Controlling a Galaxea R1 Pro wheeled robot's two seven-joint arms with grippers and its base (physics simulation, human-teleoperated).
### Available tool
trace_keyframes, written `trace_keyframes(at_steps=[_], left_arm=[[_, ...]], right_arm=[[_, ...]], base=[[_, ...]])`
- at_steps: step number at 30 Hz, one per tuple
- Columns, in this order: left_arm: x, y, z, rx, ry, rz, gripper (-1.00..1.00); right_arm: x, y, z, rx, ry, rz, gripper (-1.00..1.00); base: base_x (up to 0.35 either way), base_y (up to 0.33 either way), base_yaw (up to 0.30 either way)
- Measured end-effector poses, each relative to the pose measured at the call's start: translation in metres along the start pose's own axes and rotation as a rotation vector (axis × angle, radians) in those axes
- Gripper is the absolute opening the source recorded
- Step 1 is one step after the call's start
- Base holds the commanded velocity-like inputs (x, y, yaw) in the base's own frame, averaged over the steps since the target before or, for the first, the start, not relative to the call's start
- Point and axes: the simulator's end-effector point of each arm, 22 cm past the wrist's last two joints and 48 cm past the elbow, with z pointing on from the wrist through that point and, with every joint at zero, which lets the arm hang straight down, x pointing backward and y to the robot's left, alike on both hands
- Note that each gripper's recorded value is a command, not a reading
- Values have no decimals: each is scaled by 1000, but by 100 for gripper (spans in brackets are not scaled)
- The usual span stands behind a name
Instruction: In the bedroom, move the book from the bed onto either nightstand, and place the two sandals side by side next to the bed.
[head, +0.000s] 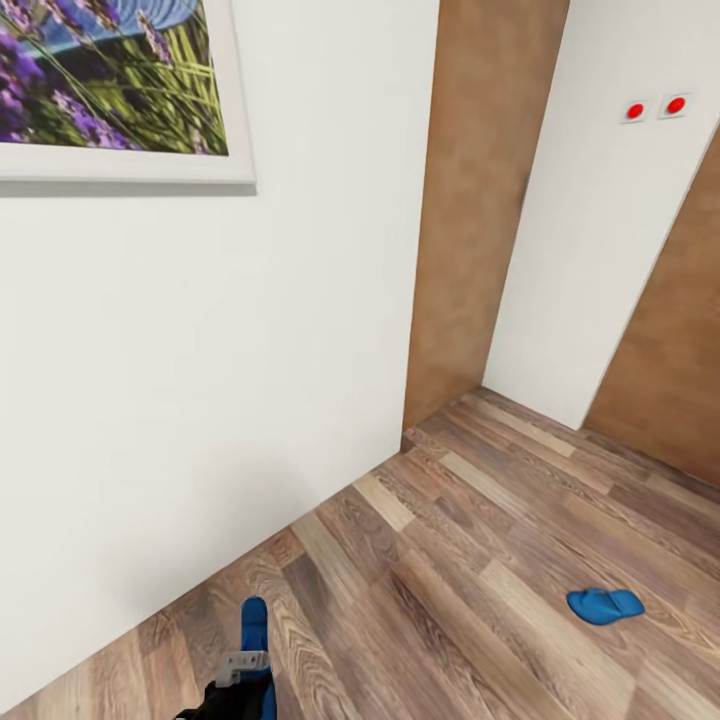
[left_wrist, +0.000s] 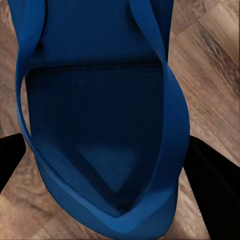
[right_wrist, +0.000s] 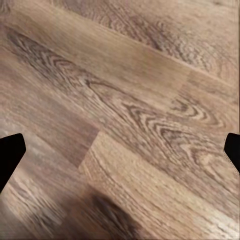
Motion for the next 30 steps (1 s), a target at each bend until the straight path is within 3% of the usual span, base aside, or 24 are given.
trace_keyframes(at_steps=[13, 30], left_arm=[[3, 0, 1, 0, 6, -3, -100], [4, 1, 1, 0, 8, -3, -100]], right_arm=[[3, -1, 1, 3, 7, 1, 100], [3, -2, 0, 4, 8, 1, 100]], base=[[38, 0, -239], [310, 0, -26]])
